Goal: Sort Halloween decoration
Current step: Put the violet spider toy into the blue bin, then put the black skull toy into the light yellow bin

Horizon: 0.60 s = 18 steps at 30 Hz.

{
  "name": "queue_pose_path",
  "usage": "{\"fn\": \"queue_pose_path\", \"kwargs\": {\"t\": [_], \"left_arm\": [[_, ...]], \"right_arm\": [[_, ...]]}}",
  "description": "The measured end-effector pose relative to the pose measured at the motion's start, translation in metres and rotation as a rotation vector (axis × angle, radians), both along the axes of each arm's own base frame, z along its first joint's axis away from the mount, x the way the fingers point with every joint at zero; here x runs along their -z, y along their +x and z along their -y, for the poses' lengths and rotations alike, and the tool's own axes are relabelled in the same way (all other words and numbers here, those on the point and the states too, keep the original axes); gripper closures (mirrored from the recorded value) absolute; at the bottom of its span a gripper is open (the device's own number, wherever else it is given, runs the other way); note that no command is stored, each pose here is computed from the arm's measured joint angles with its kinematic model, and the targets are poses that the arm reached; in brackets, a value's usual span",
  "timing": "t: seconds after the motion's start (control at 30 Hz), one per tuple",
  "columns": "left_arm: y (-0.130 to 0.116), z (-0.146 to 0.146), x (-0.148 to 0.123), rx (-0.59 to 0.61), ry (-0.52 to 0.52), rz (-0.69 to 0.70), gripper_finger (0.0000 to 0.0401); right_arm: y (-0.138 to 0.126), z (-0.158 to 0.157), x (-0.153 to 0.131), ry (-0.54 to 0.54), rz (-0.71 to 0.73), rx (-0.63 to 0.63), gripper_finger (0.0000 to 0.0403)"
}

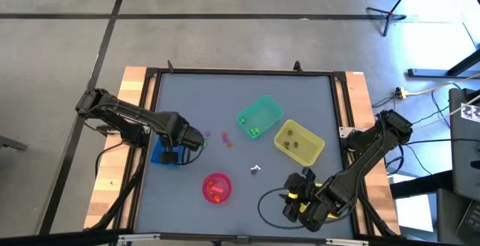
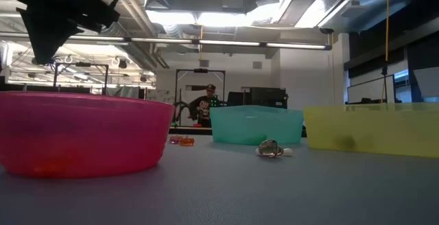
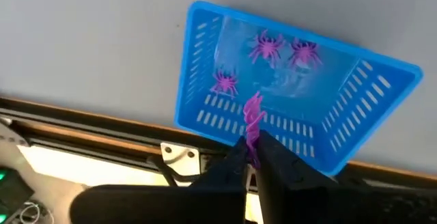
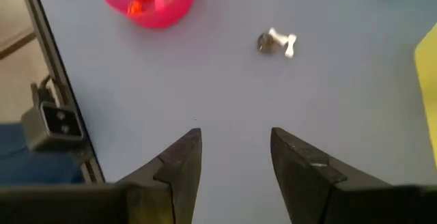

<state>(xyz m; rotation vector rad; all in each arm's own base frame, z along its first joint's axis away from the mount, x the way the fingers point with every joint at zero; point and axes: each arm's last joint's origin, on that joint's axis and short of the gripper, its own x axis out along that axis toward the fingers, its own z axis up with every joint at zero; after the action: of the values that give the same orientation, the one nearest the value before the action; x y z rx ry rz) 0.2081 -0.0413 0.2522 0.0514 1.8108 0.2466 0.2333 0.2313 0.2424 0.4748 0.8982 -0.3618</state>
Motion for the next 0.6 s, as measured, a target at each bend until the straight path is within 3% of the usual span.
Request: {"fn": "queue_pose_path", "kwargs": {"t": [0.6], "left_arm": [[0.0028,-0.0014,-0.0002,0.013,0.158,0.067,0.0289]], "right_arm": [[0.0076,0.0080,-0.0022,-0.081,0.094,0.071,0.0230]]}}
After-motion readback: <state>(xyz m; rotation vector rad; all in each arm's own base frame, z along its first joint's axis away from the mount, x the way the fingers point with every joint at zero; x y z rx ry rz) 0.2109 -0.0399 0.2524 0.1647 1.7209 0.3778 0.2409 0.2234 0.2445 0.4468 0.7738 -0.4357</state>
